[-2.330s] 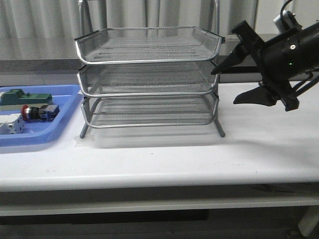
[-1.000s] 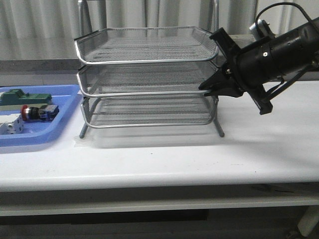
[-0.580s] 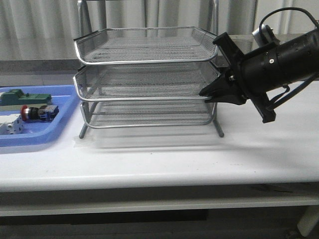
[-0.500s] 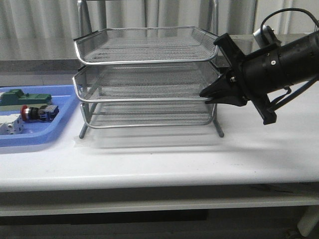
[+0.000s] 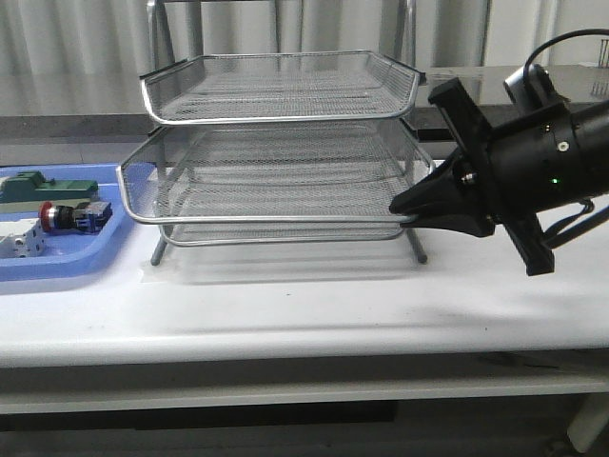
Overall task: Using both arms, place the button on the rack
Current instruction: 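Pull the middle mesh tier outward toward the robot with the right gripper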
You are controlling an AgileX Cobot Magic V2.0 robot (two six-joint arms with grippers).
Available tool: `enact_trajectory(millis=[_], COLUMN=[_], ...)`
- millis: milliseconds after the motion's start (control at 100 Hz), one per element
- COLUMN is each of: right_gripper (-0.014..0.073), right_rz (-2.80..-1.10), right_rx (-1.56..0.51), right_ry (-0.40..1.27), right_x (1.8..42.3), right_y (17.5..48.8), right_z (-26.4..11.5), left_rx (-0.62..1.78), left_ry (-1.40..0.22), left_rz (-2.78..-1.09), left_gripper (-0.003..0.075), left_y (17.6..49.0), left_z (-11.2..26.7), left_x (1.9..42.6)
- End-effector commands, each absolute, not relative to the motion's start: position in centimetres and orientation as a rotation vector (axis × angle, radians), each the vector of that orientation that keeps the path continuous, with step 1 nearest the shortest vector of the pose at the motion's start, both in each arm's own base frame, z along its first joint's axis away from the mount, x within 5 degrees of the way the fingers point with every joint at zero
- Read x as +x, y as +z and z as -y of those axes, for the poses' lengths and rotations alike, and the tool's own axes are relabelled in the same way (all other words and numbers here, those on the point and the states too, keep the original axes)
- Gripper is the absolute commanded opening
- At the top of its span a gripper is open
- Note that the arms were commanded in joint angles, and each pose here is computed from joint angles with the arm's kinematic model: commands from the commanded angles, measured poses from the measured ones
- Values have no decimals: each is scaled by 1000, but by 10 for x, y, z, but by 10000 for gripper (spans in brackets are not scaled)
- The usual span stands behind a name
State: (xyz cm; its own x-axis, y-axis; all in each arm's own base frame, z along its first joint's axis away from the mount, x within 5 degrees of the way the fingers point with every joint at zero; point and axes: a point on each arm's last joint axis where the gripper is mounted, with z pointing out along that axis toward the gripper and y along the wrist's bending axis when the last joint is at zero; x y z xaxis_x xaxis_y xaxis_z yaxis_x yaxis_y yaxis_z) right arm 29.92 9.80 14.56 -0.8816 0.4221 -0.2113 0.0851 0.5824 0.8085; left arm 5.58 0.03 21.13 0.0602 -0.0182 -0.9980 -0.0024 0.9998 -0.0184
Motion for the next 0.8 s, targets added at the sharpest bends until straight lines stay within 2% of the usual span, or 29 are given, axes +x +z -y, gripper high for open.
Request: enact_trajectory(millis=[0,430,790], right_gripper=[2,2,6], right_rz=[-2550,-2542,-2505], right_rx=[306,297,279], right_ry=[1037,1045,1039], right_x=[280,249,244], right_y=[134,145,155], right_z=[-91,-87,-86], left_rx=[-16,-16,-16], left_ry=[-25,-25,-25], left_rz=[-1448,-1448,-1448], left_gripper=[-21,-21,-21], left_y=[202,202,202], left_z=[0,0,0], left_x=[55,55,55])
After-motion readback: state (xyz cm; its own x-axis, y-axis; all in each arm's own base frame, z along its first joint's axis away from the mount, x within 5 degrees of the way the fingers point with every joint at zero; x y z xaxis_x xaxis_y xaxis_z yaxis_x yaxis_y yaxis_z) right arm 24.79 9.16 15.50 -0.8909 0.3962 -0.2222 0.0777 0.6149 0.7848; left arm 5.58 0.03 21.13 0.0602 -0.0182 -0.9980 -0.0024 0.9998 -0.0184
